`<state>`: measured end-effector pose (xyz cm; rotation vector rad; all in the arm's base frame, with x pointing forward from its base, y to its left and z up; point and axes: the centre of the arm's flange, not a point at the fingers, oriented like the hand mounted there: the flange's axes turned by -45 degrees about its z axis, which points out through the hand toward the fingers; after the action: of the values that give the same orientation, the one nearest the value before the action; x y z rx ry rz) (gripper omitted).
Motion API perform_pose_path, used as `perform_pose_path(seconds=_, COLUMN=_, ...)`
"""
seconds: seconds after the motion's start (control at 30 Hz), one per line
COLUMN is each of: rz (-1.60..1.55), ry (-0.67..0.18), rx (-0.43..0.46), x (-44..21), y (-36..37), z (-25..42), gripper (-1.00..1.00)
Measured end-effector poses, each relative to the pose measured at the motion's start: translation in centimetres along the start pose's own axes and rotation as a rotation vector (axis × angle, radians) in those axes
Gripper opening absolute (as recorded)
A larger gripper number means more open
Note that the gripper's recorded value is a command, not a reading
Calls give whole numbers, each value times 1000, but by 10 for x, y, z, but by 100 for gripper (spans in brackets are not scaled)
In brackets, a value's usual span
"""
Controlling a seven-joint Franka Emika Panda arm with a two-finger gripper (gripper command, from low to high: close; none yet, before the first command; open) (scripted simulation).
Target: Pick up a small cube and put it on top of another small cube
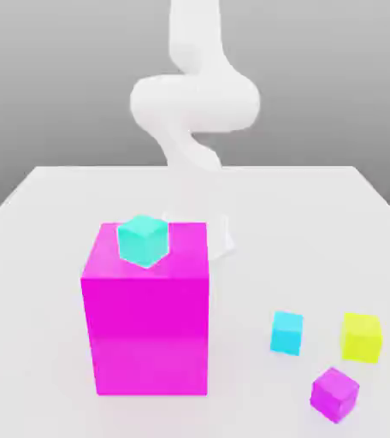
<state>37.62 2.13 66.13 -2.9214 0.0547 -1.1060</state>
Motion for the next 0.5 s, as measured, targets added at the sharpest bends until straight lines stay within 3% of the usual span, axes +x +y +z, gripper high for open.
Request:
perform_pose_path(seconds=0.27, rz=89, ry=-283, rx=-15, x=-98, y=-66, z=181, gripper=0)
perform_pose_path(seconds=0.5, rz=166, ry=-547, rx=-62, x=-251, y=-107, z=285, gripper=0)
